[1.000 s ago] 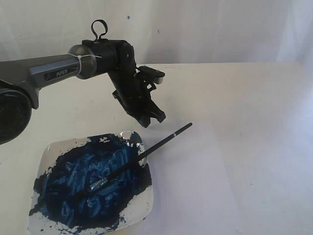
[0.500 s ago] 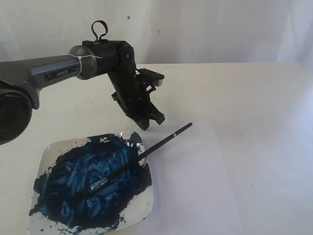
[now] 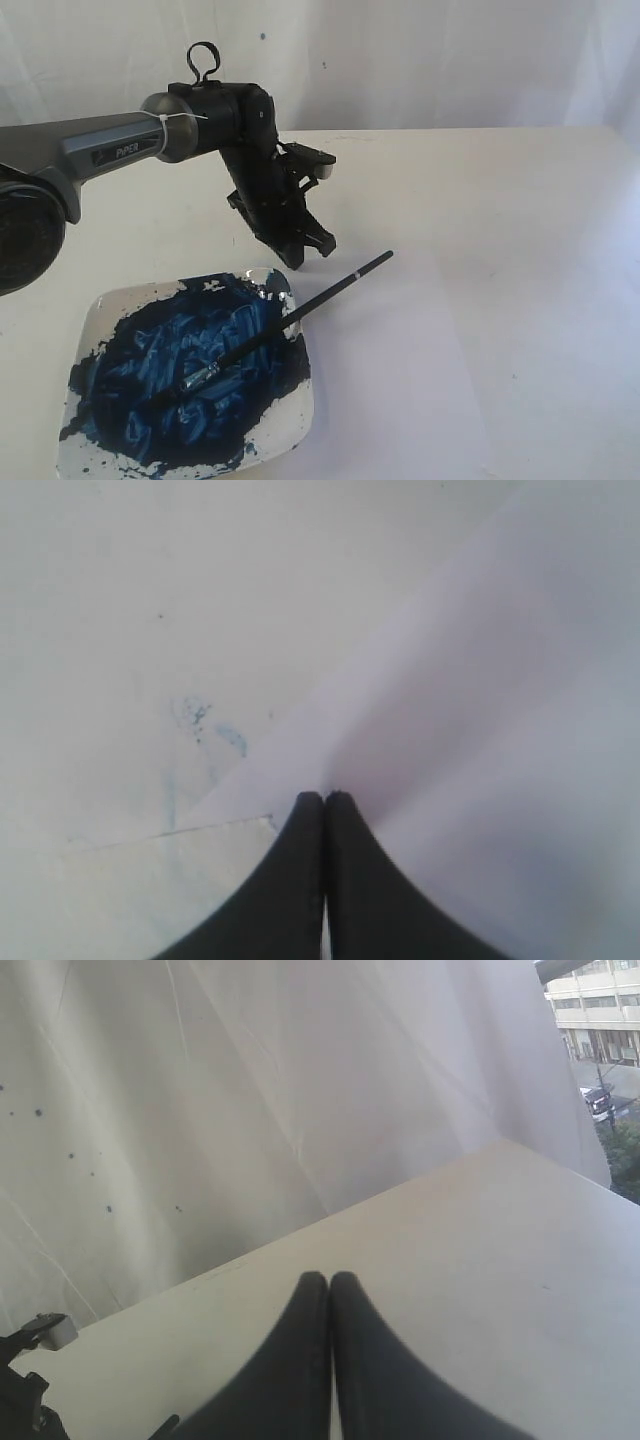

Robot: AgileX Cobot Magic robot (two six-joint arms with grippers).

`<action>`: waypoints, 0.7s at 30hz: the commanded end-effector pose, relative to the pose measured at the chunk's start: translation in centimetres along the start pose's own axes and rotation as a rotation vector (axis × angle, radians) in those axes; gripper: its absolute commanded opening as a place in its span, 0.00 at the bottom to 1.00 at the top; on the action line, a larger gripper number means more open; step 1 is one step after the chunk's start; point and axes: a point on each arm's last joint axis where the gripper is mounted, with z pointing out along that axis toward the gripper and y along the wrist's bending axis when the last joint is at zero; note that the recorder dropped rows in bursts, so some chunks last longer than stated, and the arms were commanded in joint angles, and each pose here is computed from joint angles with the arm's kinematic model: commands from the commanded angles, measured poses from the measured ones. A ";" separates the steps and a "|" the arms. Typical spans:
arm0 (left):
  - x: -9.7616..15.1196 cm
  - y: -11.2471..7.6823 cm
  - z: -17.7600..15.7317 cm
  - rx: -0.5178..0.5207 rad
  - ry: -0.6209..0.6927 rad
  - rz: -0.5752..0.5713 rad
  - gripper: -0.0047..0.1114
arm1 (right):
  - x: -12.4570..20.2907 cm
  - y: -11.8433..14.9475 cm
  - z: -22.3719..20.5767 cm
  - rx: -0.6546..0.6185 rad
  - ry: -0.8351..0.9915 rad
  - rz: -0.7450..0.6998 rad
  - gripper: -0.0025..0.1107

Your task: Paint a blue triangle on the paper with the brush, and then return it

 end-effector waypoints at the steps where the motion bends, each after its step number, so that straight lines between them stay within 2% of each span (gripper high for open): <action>1: 0.2 -0.2 0.6 0.035 0.031 -0.010 0.04 | 0.1 -0.1 0.0 0.003 -0.006 -0.010 0.02; 14: 0.3 -0.2 0.9 0.031 0.034 -0.009 0.04 | 0.1 -0.1 0.0 0.003 -0.006 -0.008 0.02; 21: 0.3 -0.2 0.9 0.031 0.034 -0.009 0.04 | -0.1 0.1 0.0 -0.025 -0.024 0.127 0.02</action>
